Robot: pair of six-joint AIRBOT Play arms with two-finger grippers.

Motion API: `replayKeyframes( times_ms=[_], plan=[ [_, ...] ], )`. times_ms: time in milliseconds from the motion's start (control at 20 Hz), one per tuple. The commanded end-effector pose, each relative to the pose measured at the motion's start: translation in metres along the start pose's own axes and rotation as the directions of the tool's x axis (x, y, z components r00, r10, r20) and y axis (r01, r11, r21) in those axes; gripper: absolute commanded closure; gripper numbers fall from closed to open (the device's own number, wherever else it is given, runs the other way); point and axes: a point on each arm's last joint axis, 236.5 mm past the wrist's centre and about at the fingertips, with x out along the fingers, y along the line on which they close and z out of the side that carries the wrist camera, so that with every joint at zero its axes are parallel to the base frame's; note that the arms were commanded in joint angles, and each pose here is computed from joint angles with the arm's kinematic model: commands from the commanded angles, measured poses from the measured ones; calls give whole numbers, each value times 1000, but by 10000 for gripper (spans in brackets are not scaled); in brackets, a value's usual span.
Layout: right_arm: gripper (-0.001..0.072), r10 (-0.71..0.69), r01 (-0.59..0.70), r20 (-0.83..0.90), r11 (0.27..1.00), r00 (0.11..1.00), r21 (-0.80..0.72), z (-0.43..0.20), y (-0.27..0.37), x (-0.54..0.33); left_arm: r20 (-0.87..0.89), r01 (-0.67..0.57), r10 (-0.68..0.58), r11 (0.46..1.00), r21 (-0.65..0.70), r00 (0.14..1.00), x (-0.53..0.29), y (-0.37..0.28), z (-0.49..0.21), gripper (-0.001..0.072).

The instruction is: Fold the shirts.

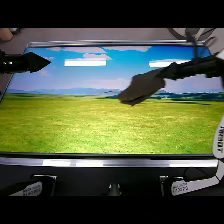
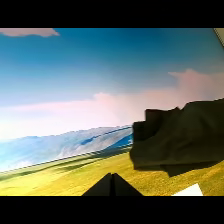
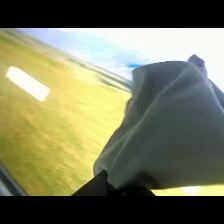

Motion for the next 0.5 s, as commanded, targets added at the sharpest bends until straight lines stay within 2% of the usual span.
replayKeyframes(
  times_ms=[0, 100, 200, 300, 450],
  plan=[
    [696, -232, 234, -35, 970, 972, 71, -36, -69, -101, -5, 6, -6, 1000, -5, 1000, 4, -2, -1, 679],
    [696, -376, 396, -146, 908, 915, 139, -82, -119, -148, -15, 19, -19, 1000, -2, 1000, 9, -9, -4, 679],
    [696, -487, 553, -295, 805, 822, 212, -136, -158, -194, -28, 35, -35, 999, 5, 999, 14, -17, -7, 679],
    [696, -499, 616, -394, 740, 772, 271, -176, -175, -217, -41, 51, -50, 999, 13, 998, 20, -25, -11, 679],
    [696, -442, 654, -524, 679, 728, 334, -230, -182, -220, -51, 69, -67, 997, 24, 996, 26, -34, -14, 679]
  ],
)
